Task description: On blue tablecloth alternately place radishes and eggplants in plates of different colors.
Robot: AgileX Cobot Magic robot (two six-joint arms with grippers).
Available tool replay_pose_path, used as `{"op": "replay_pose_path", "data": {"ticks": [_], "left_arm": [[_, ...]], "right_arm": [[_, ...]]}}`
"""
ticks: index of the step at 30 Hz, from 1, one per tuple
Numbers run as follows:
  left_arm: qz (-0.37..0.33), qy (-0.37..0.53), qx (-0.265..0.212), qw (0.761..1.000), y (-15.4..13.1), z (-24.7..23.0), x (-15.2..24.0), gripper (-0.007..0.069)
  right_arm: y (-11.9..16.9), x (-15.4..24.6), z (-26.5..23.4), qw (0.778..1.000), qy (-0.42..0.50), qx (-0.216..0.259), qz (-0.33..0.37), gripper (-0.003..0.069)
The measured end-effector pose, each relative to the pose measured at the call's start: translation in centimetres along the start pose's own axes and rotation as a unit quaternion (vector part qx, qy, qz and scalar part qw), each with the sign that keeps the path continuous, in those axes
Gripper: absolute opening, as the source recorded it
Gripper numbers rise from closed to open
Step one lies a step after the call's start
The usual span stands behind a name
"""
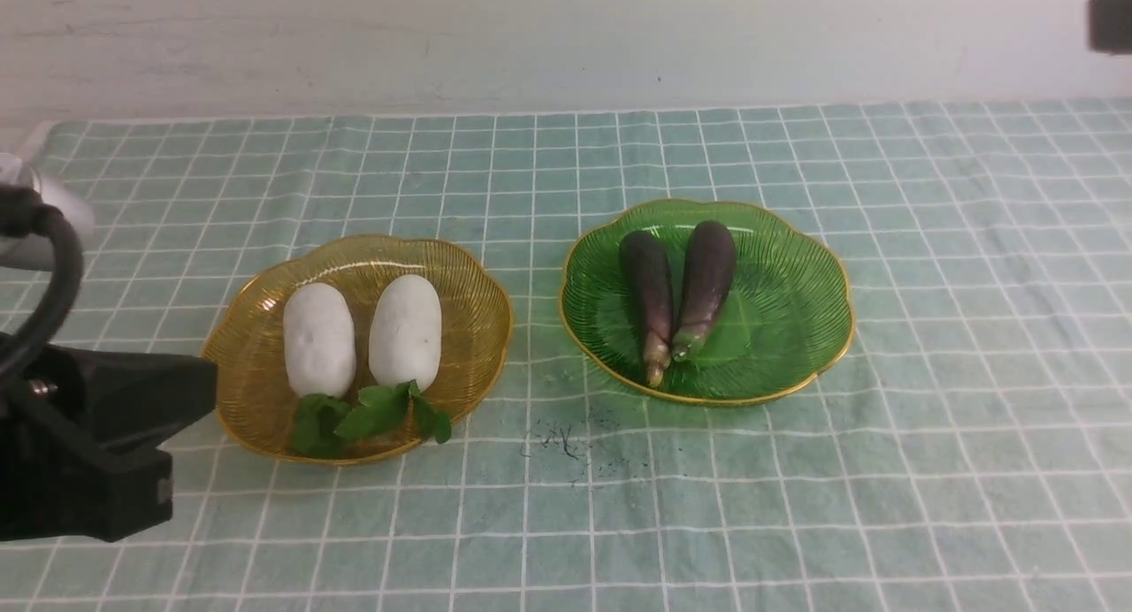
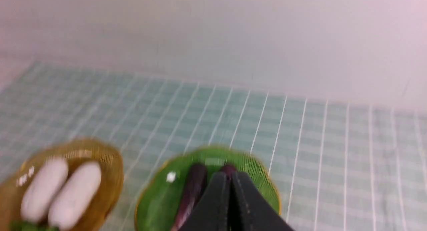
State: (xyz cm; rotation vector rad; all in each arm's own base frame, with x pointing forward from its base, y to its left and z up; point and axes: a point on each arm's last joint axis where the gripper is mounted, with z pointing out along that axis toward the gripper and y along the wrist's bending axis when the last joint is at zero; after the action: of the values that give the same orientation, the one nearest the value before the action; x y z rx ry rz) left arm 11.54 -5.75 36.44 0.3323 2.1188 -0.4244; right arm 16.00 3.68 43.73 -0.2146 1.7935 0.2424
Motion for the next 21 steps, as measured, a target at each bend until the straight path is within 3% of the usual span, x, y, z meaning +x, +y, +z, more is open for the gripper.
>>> {"op": "replay_pose_path", "data": {"ticks": [3, 7, 16, 21], "left_arm": [[0.000, -0.012, 0.000, 1.000, 0.0, 0.0, -0.2, -0.0008], [0.000, -0.019, 0.001, 1.000, 0.0, 0.0, -0.3, -0.0008], [0.012, -0.029, 0.001, 0.999, 0.0, -0.3, -0.2, -0.0008], [0.046, -0.104, 0.002, 0.993, 0.0, -2.3, 1.0, -0.0008]], "right_arm": [[0.0, 3.1, -5.2, 0.988, -0.152, 0.030, -0.001, -0.0014], [0.0, 8.7, -9.2, 0.967, -0.252, 0.044, 0.006, -0.0014], [0.2, 13.6, -12.2, 0.942, -0.333, 0.045, 0.008, -0.0014], [0.2, 13.8, -12.4, 0.941, -0.337, 0.045, 0.004, -0.0014]]}}
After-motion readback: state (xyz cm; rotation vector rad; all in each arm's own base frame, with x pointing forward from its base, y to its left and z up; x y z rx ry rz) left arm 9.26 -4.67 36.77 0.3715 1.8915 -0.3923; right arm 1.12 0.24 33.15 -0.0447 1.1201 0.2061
